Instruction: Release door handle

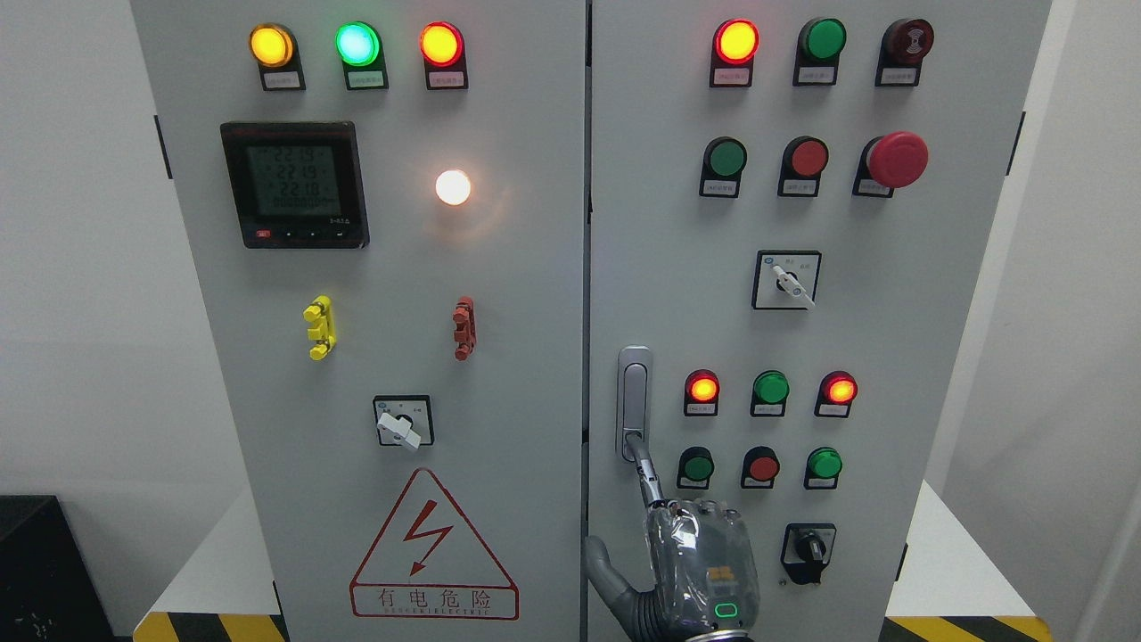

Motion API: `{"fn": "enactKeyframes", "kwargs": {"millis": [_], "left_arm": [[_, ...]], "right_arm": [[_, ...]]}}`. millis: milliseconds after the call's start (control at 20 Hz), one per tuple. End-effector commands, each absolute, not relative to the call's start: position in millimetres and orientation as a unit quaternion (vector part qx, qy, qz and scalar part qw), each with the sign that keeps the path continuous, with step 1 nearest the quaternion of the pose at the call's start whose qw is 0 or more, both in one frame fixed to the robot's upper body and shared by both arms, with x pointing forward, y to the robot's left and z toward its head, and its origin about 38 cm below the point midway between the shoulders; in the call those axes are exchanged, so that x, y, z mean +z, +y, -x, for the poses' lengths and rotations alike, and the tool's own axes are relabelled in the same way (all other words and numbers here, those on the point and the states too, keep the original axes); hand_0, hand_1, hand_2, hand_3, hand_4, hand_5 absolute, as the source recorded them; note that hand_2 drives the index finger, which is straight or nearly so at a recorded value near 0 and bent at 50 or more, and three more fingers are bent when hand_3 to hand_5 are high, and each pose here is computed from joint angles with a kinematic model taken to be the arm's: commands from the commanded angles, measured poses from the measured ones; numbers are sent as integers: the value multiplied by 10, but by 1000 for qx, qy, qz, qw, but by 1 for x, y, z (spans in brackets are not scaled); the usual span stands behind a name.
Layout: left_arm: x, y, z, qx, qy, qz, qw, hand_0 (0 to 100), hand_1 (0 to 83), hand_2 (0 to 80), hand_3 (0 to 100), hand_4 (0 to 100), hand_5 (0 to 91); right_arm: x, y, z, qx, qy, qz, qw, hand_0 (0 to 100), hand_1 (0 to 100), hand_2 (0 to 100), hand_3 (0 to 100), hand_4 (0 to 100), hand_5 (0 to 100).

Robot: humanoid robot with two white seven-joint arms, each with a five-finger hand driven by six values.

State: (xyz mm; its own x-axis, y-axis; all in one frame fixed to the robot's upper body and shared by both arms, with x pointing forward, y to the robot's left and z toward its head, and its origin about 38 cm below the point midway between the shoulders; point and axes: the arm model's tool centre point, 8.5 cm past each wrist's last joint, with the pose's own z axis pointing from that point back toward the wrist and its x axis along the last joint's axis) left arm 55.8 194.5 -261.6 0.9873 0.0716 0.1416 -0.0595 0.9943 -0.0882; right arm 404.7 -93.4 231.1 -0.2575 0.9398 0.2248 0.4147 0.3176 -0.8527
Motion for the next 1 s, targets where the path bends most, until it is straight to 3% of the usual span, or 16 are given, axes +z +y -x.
{"fn": "enactKeyframes", "kwargs": {"millis": [0,950], "left_arm": [[-261,194,-63,22,-82,42,995,0,0,24,88,13,0],[-261,194,-63,22,-82,42,995,0,0,23,86,13,0]], "right_arm": [[216,-92,-410,358,-703,469,396,343,359,44,1000,1000,987],[211,-93,-410,362,-700,469,399,342,354,47,1000,1000,987]]}}
